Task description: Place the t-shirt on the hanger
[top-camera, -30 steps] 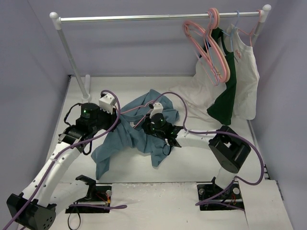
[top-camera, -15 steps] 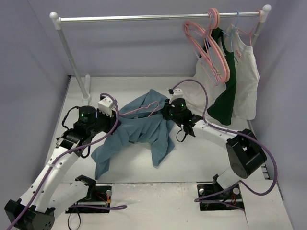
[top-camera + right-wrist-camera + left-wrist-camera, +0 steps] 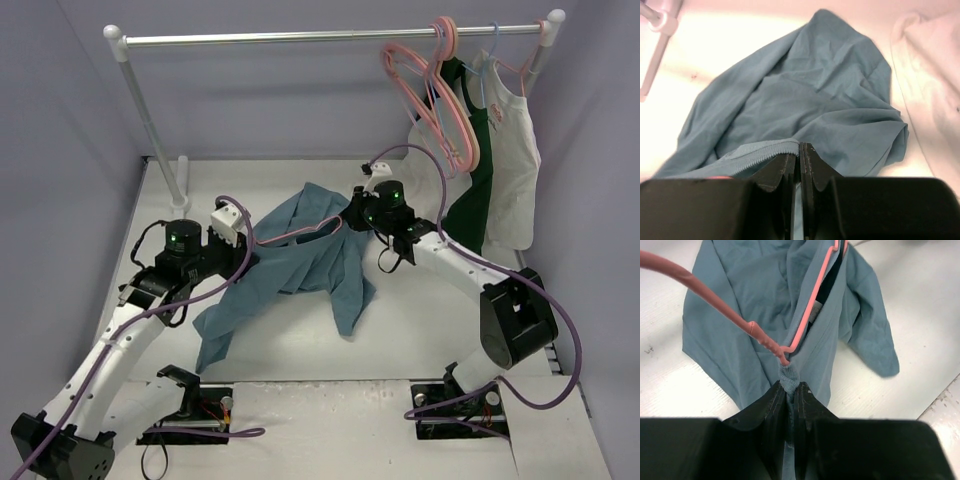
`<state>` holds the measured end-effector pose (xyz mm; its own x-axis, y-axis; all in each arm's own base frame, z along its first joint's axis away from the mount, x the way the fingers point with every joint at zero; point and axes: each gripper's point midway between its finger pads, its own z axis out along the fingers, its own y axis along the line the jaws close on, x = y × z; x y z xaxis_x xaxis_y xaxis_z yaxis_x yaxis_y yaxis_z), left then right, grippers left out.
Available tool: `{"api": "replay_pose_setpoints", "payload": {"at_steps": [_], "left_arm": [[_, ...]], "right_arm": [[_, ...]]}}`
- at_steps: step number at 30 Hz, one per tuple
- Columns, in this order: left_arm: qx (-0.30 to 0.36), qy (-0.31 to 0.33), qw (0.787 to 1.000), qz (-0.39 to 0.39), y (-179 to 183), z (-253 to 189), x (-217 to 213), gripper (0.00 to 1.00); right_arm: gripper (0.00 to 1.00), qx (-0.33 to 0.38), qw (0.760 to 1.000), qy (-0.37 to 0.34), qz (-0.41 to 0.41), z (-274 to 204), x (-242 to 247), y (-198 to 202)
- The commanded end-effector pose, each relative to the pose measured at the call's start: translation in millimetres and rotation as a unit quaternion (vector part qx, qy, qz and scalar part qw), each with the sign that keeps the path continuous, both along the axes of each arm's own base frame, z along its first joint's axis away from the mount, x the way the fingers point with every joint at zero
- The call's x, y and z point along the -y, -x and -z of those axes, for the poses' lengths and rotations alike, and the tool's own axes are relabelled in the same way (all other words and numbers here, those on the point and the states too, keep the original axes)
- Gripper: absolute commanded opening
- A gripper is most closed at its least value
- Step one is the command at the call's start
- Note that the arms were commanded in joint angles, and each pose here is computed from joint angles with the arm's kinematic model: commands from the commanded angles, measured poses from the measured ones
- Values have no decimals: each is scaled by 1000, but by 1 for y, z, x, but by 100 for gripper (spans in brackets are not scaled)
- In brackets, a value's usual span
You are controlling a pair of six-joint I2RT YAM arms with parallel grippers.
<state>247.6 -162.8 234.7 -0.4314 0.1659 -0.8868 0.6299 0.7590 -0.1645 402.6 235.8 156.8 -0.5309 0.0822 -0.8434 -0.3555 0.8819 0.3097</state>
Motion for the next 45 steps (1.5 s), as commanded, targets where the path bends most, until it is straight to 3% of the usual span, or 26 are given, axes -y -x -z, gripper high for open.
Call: {"api": "replay_pose_setpoints", "payload": {"at_steps": [1,12,25,33,38,41,45], "left_arm": [[27,-1,1000,13,-9,-17,3,0],[48,-37,993,-103,-43,-38,-27,0],[60,-53,997,-8,-9,-36,8,0],[56,-107,992,-28,-13,-20,2,0],[78,-100,990,-65,-33,-44,2,0],[110,-57,990,-68,-42,-82,14,0],[142,-20,989,-23,-47,-131,38,0]], "right_arm": [[0,58,998,-5,7,-44,3,-23],[0,67,996,19,-49,-72,-22,11],[0,105,993,43,-36,-110,-16,-5],[0,112,991,54,-39,-122,-14,-7],[0,128,988,40,-82,-141,-32,11],[0,146,983,45,-101,-158,-40,19],[1,185,972,61,-132,-194,-51,27]]}}
